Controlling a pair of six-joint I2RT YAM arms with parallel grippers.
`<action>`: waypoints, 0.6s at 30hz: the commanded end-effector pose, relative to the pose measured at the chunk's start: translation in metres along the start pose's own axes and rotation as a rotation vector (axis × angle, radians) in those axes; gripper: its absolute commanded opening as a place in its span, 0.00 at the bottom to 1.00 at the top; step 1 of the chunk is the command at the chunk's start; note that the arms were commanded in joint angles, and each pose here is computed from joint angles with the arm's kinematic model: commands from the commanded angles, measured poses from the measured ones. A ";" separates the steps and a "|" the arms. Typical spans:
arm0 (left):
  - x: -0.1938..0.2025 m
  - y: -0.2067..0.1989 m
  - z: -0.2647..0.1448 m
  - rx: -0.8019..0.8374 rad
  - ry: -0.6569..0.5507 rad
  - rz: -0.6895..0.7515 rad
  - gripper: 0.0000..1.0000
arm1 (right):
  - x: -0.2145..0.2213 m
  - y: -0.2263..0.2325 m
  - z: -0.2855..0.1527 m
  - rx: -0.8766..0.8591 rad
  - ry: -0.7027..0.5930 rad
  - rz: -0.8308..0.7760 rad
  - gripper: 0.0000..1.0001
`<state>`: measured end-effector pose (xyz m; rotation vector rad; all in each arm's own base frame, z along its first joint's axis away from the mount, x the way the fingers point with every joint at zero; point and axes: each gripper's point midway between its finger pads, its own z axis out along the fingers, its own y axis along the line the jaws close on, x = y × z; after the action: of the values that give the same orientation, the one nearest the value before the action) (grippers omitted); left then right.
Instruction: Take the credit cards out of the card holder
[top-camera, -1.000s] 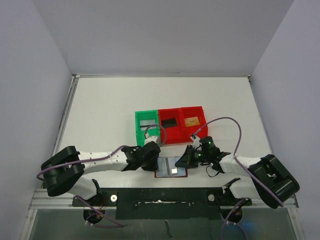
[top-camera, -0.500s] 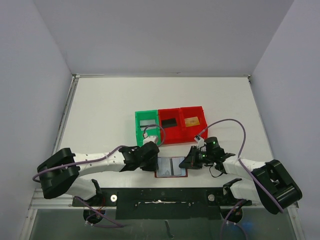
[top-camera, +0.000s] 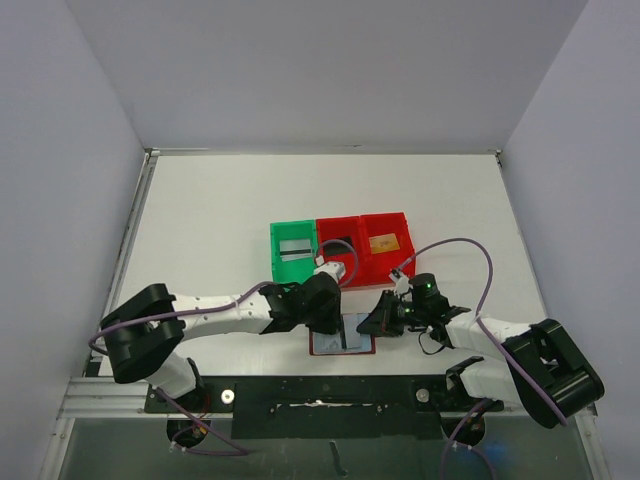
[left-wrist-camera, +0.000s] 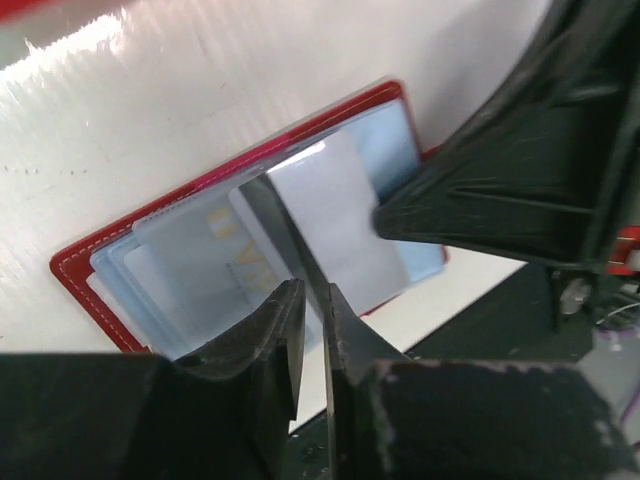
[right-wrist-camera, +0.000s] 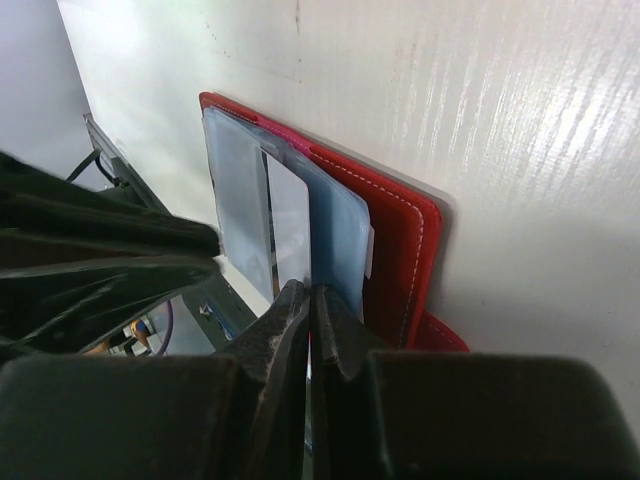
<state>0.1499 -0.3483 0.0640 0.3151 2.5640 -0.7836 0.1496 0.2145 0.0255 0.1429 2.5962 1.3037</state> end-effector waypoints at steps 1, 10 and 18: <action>0.012 0.013 0.009 -0.054 0.035 -0.004 0.10 | -0.009 0.010 0.002 -0.034 -0.037 -0.026 0.01; 0.031 0.040 0.016 -0.146 0.080 -0.004 0.04 | -0.007 0.014 0.003 -0.070 -0.032 -0.023 0.09; 0.032 0.047 0.017 -0.189 0.086 -0.006 0.01 | -0.005 0.018 0.007 -0.108 -0.024 -0.024 0.23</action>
<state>0.1430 -0.3290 0.0264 0.2919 2.6629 -0.6423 0.1532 0.2215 0.0289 0.1579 2.5530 1.3584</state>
